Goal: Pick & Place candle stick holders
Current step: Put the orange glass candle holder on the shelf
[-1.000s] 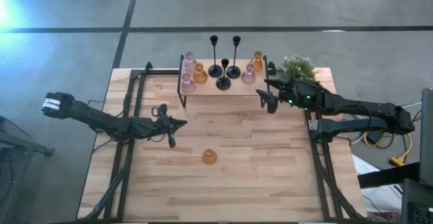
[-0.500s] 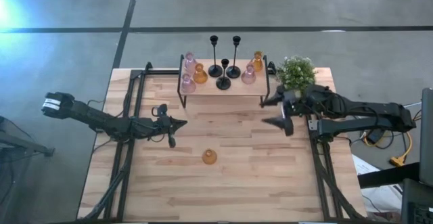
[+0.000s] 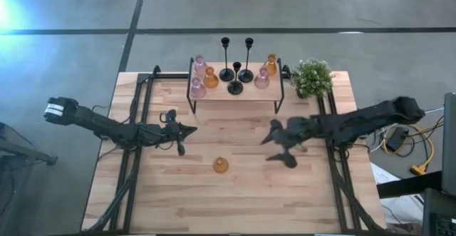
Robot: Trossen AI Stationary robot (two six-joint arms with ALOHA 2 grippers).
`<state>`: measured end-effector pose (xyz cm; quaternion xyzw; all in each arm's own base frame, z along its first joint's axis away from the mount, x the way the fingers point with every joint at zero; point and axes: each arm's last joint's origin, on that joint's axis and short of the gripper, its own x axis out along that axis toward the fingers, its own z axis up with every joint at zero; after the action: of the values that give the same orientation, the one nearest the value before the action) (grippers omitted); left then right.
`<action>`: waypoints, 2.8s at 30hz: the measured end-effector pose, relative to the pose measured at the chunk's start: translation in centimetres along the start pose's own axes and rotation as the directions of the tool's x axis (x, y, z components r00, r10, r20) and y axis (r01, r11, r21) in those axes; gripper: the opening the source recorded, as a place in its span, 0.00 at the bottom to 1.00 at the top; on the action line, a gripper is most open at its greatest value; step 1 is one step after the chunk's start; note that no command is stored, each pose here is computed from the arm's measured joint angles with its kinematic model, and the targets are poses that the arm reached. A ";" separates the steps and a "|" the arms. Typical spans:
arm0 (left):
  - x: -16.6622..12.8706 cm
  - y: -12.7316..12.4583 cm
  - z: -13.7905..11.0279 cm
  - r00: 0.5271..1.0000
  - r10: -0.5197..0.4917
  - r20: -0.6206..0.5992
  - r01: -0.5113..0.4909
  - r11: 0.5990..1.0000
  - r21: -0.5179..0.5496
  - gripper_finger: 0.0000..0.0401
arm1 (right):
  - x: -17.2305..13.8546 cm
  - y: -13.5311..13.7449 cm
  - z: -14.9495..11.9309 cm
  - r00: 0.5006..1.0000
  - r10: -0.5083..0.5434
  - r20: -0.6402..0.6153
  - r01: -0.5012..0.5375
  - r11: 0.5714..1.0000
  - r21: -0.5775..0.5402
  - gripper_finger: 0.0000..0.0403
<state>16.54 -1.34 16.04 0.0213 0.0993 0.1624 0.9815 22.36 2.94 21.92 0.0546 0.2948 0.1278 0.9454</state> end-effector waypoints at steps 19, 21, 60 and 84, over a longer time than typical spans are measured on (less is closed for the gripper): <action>0.0 0.0 0.0 1.000 0.000 -0.001 0.000 1.000 0.000 0.03 | 13.9 -0.8 -1.1 0.996 -0.062 0.067 0.056 0.994 0.089 0.81; 0.0 0.0 0.0 1.000 0.000 0.000 0.000 1.000 0.000 0.03 | 15.0 -0.9 -0.8 0.996 -0.064 0.061 0.059 0.995 0.081 0.81; 0.0 0.0 -0.4 0.999 0.001 -0.037 0.000 1.000 0.020 0.03 | 21.2 -1.3 3.7 0.996 -0.082 -0.035 0.085 0.994 0.069 0.32; 0.0 0.0 -0.7 0.998 0.003 -0.063 -0.001 0.999 0.034 0.03 | 2.8 -2.1 8.6 0.765 -0.644 0.019 0.618 0.742 0.258 0.32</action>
<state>16.37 -1.31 15.38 0.0327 0.1331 0.1622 0.9772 29.94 1.50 27.08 0.0704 0.2577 -0.2391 0.9335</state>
